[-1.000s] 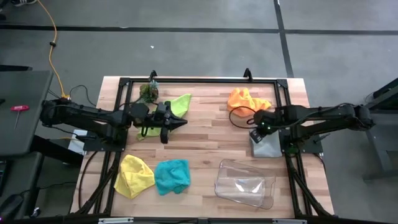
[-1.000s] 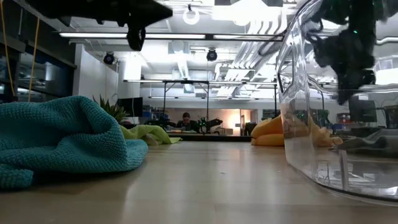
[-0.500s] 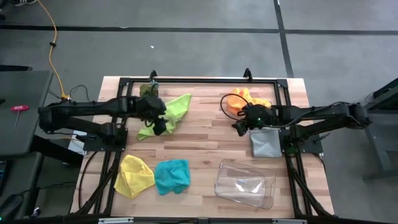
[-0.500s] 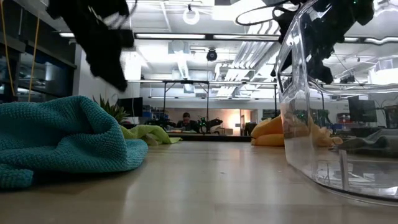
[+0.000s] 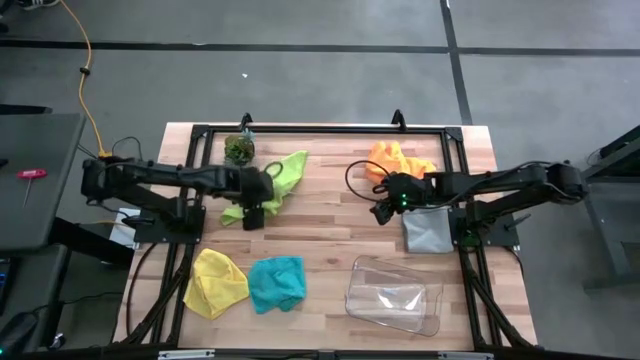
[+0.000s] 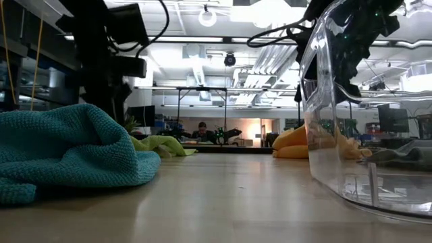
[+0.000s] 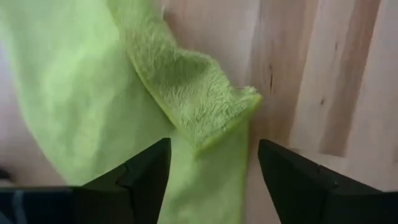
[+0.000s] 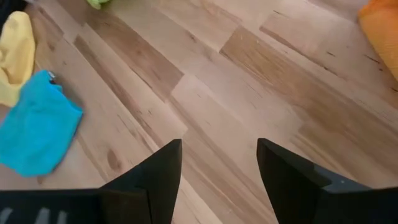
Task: Fold microfiber towels
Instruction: Fold the green cloth
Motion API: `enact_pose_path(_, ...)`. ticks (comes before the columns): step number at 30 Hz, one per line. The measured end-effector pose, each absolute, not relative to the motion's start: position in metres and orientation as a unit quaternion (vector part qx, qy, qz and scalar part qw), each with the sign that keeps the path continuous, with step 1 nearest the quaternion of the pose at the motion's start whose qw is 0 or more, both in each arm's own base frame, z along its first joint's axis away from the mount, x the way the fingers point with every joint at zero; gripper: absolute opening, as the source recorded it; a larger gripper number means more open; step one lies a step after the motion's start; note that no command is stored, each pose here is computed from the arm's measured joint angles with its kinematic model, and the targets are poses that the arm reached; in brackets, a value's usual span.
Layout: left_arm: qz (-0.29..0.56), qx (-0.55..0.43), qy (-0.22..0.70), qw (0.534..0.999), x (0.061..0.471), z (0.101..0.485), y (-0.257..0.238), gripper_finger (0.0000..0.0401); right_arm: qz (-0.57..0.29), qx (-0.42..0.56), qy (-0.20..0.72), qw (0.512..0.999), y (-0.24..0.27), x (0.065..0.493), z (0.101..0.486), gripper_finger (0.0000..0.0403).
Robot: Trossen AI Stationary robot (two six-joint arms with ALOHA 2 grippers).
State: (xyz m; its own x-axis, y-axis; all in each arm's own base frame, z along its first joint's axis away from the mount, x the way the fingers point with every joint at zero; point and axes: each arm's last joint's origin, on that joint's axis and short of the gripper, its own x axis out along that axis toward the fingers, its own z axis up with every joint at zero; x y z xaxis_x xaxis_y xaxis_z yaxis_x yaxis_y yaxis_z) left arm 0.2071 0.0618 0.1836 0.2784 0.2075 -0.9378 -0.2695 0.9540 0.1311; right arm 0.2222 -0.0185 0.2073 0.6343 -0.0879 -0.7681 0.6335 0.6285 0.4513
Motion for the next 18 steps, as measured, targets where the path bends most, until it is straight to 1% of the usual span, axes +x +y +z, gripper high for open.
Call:
enact_pose_path(2, 0.152, 0.018, 0.579, 0.801, 0.208, 0.179, 0.057, 0.0217, -0.220, 0.370, 0.367, 0.825, -0.019, 0.222, 0.207, 0.0200)
enact_pose_path(5, 0.138, 0.059, 0.573, 0.805, 0.207, 0.168, 0.052, 0.0208, -0.217, 0.363, 0.368, 0.828, -0.019, 0.222, 0.207, 0.0200)
enact_pose_path(7, 0.135, 0.072, 0.576, 0.803, 0.204, 0.162, 0.051, 0.0205, -0.216, 0.361, 0.368, 0.829, -0.019, 0.222, 0.207, 0.0200)
enact_pose_path(12, 0.172, 0.099, 0.572, 0.796, 0.202, 0.159, 0.056, 0.0205, -0.223, 0.357, 0.365, 0.830, -0.019, 0.222, 0.207, 0.0199)
enact_pose_path(18, 0.152, 0.112, 0.560, 0.806, 0.200, 0.152, 0.063, 0.0204, -0.223, 0.357, 0.365, 0.830, -0.019, 0.222, 0.207, 0.0199)
